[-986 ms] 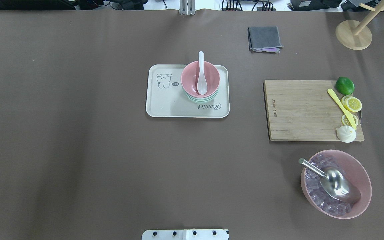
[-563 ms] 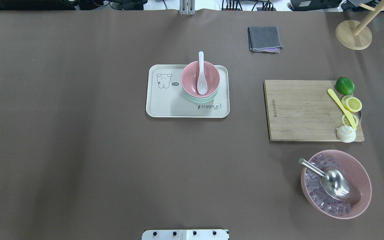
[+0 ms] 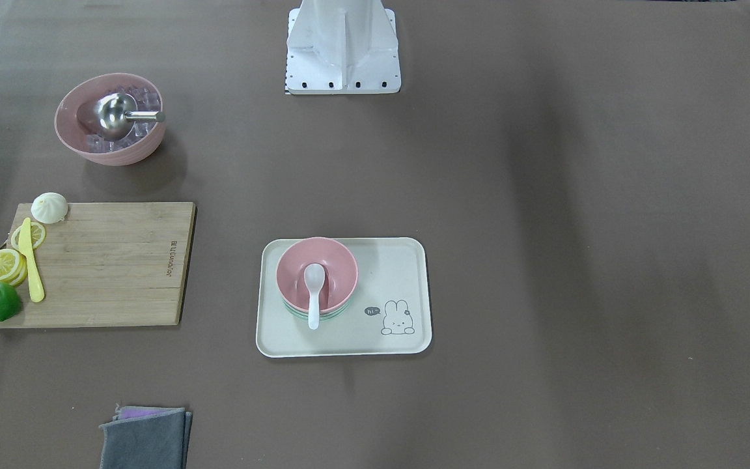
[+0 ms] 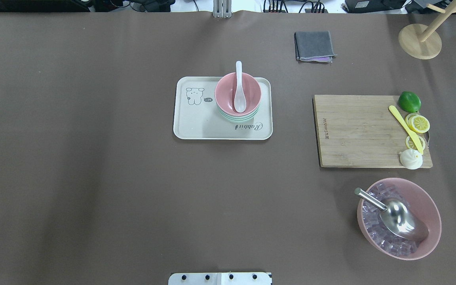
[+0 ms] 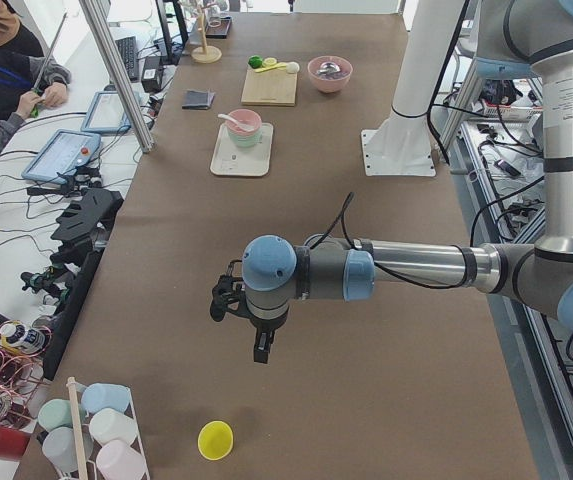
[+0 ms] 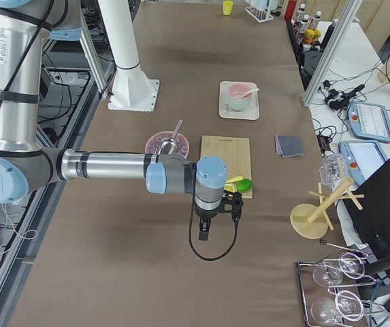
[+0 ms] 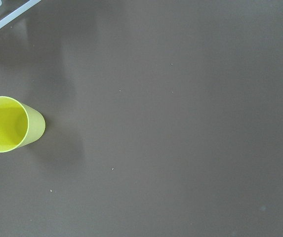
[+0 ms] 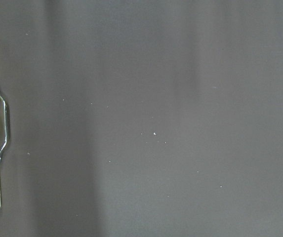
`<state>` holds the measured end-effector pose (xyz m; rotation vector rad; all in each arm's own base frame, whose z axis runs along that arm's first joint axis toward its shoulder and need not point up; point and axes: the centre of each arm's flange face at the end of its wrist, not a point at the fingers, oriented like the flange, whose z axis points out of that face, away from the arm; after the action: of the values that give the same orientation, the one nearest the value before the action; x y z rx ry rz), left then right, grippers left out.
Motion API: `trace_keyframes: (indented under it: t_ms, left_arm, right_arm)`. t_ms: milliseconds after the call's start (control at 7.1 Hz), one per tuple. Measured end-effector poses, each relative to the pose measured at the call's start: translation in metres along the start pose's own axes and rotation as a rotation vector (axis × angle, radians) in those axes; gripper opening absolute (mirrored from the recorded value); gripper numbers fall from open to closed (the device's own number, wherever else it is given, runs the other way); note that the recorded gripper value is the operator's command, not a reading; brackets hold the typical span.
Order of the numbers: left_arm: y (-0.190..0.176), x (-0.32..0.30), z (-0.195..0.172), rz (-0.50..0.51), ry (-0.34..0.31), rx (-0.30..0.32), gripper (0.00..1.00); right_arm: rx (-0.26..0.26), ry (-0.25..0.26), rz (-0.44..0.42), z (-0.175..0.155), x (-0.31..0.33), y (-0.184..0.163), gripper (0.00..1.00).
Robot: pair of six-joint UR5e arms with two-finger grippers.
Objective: Stack pink bowl on green and place spoon
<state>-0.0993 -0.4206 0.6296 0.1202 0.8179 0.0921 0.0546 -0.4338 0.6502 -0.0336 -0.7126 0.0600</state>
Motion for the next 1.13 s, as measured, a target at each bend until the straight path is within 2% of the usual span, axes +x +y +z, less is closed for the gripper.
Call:
trace_keyframes:
  t_ms: [1127]
  left_arm:
    - [0.0017,-0.0017,0.0017,-0.004,-0.001,-0.004,0.99]
  right_arm:
    - [0.000,-0.001,0.000,0.0001,0.0000,0.0000,1.00]
